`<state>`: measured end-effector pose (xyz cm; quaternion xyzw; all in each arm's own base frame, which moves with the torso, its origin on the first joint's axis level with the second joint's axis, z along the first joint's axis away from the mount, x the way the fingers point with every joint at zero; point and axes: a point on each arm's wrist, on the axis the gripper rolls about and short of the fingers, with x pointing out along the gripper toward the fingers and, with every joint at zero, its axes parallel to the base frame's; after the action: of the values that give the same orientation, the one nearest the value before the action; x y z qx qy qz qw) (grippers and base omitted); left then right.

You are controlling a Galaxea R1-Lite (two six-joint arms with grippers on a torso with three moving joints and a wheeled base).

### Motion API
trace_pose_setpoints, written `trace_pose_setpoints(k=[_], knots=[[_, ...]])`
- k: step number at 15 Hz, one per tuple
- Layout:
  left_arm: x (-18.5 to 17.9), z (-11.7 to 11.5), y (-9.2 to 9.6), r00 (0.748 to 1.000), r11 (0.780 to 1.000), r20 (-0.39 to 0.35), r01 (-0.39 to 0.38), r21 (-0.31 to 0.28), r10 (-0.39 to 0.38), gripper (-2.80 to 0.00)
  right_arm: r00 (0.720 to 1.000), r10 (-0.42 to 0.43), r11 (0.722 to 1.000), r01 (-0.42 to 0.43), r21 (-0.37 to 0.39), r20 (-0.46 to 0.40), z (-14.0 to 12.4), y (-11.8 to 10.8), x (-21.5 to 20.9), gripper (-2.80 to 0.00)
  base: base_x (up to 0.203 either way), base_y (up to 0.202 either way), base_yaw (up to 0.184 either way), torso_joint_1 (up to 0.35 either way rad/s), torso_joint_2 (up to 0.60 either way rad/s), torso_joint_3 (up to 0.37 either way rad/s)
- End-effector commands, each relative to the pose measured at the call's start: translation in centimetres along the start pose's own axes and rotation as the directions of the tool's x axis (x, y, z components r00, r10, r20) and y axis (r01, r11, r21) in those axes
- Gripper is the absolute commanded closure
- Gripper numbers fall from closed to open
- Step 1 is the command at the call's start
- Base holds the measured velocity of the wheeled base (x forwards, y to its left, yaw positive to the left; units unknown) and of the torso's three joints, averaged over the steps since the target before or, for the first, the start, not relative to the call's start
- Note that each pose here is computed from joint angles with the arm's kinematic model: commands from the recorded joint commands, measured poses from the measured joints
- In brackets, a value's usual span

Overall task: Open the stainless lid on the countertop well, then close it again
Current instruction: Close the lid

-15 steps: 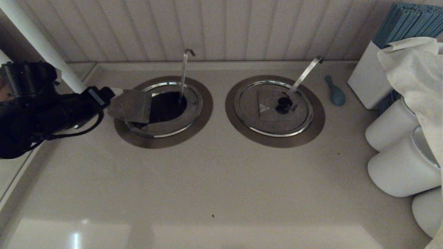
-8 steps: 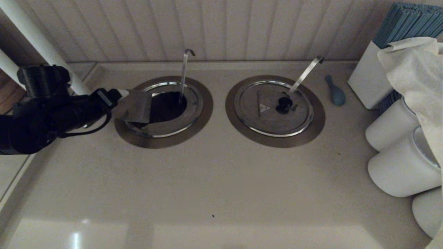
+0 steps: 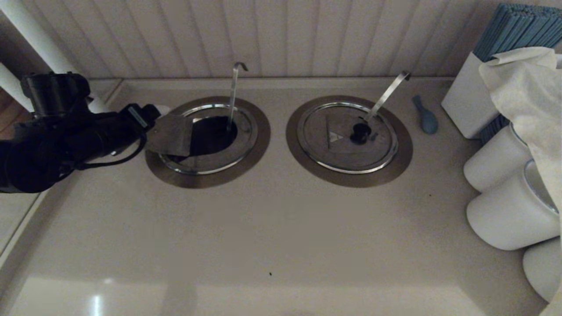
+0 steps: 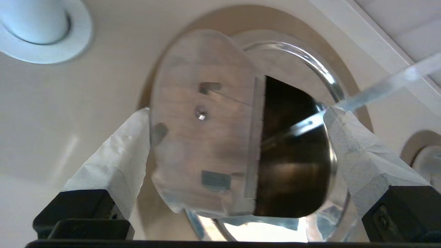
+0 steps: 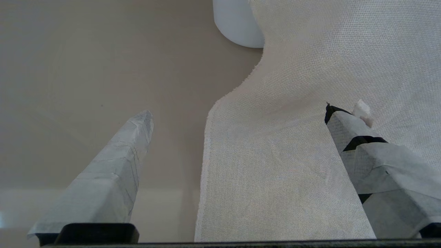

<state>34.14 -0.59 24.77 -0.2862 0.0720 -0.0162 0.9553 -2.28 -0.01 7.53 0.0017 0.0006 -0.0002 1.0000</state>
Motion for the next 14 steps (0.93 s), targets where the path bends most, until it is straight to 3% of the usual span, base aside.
trace_pose_setpoints(k=[1,10,14], knots=[[0.0,-0.1,-0.6,1.0,1.0,-0.001,0.019,-0.001,-0.019,-2.8,1.0,0.0,1.0,0.0,-0.002,-0.002,0.0,0.0,0.0,-2.8,0.0,0.0,0.0,0.0,0.0,0.0],[-1.3,0.3,-4.0,0.992,0.993,0.02,0.121,0.009,-0.121,-2.8,1.0,0.0,1.0,0.0,0.0,-0.002,0.0,0.0,0.0,-2.8,0.0,0.0,0.0,0.0,0.0,0.0],[-1.9,-0.9,-6.0,0.987,0.987,-0.03,0.16,-0.018,-0.161,-2.8,1.0,0.0,1.0,0.0,-0.001,-0.002,0.0,0.0,0.0,-2.8,0.0,0.0,0.0,0.0,0.0,0.0]])
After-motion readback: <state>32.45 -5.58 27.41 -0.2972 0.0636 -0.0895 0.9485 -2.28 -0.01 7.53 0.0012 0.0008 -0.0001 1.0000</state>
